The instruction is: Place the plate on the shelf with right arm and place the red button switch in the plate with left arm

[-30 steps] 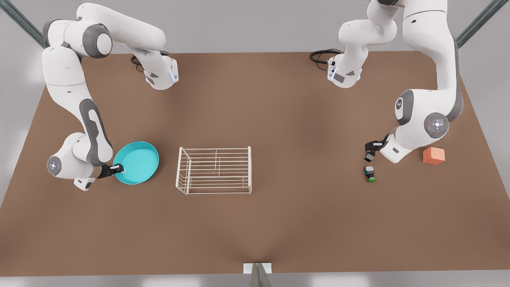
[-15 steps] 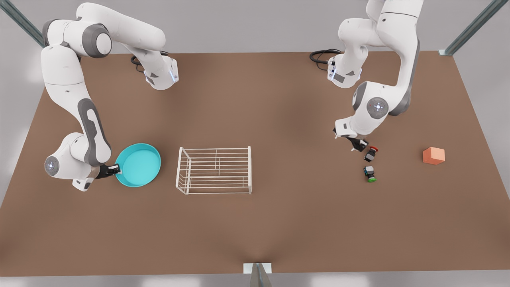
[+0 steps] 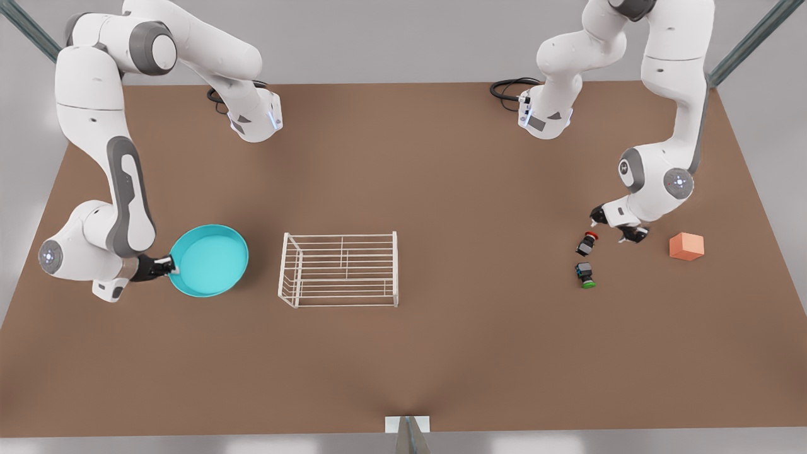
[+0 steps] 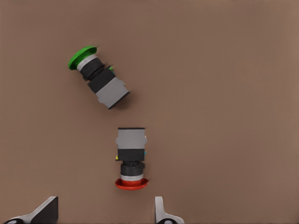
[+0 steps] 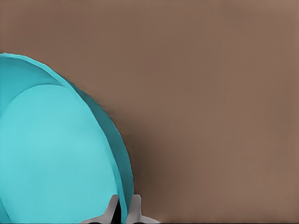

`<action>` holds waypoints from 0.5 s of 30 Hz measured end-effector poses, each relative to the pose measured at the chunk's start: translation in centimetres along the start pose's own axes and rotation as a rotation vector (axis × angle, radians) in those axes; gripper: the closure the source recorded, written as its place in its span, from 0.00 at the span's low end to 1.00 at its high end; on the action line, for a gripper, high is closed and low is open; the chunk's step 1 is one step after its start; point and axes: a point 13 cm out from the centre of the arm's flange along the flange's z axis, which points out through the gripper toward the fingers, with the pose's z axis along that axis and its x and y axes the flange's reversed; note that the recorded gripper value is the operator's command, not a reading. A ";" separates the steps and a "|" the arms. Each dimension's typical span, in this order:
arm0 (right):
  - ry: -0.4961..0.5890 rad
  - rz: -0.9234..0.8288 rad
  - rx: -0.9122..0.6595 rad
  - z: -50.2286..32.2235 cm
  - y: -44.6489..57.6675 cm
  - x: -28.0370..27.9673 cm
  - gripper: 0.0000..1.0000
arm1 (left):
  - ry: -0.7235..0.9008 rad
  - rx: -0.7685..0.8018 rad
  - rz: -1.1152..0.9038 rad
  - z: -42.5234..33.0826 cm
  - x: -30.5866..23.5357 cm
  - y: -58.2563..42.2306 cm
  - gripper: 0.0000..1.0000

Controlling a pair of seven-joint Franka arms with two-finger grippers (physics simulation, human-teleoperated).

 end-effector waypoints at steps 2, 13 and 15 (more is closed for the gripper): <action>-0.005 -0.010 -0.014 -2.3 0.9 -0.3 0.82 | -0.010 -0.010 0.018 0.6 0.1 -0.2 0.00; 0.004 -0.209 -0.156 -9.3 15.5 -4.6 0.82 | -0.044 -0.044 0.026 6.2 3.2 -1.2 0.00; 0.022 -0.258 -0.179 -8.8 19.3 -5.6 0.82 | -0.043 -0.040 0.020 8.5 3.8 -1.4 0.00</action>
